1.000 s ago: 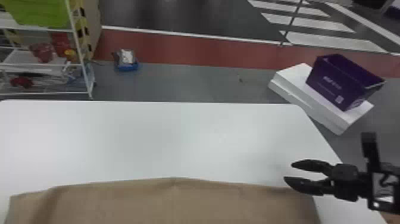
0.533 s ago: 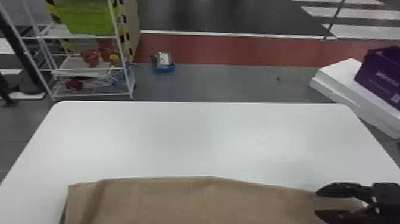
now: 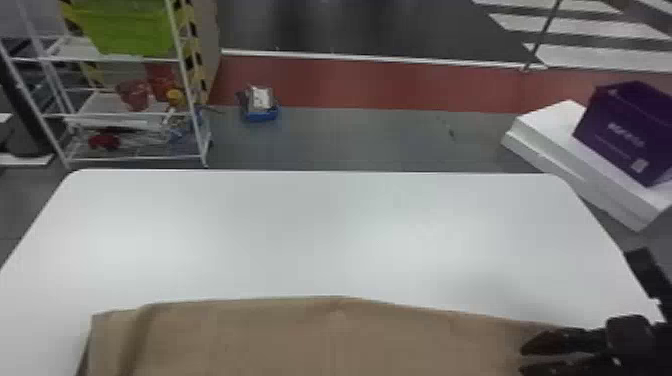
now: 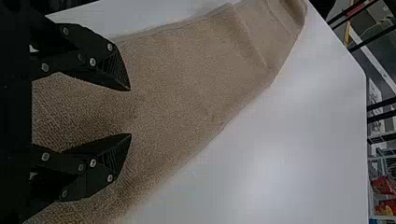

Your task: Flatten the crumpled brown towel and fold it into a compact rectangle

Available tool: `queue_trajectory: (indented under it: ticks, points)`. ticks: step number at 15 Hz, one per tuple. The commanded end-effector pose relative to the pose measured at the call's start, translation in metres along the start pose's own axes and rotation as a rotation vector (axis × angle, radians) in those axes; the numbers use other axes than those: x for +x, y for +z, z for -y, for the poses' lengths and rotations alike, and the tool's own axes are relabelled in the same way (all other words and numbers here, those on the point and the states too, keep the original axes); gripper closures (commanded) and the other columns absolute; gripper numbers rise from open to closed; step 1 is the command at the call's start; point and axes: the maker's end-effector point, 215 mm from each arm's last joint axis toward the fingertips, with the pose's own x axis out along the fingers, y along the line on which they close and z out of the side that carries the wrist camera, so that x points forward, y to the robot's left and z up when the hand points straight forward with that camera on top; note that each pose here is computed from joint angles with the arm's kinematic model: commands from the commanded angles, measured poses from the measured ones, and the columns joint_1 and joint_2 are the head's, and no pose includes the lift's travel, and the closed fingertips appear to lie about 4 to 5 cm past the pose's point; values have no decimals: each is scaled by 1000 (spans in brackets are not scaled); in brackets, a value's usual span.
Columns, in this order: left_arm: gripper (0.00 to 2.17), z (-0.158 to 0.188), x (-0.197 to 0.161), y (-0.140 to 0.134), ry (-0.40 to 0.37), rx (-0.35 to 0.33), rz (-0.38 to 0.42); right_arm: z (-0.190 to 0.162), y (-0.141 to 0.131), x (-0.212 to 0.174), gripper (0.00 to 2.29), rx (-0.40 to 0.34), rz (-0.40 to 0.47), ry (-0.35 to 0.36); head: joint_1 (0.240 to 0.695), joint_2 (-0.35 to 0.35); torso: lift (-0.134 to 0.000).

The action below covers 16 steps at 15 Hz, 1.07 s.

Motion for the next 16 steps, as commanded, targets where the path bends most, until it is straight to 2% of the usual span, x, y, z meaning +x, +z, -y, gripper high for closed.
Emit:
queue_trajectory:
  ticks: [1, 3, 5, 8, 12, 16]
  points:
    - [1706, 0, 1, 0, -2, -3, 0, 7, 1, -10, 670, -8, 5, -17, 695, -121, -124]
    - [1706, -2, 2, -2, -1, -3, -2, 15, -6, -16, 697, -12, -13, -38, 695, -142, -124]
    - [1706, -3, 3, -1, -3, 9, -1, 23, -19, -16, 819, -22, -49, -54, 695, -164, -124]
    - [1706, -3, 3, -2, -3, 6, -3, 29, -24, -19, 822, -40, -74, -68, 695, -187, -124]
    - [1706, -3, 4, -2, -5, 4, -3, 47, -28, -33, 822, -30, -79, -105, 695, -215, -124]
    - [1706, -2, 3, -2, -8, 6, -3, 64, -25, -33, 819, -61, -83, -120, 695, -252, -124]
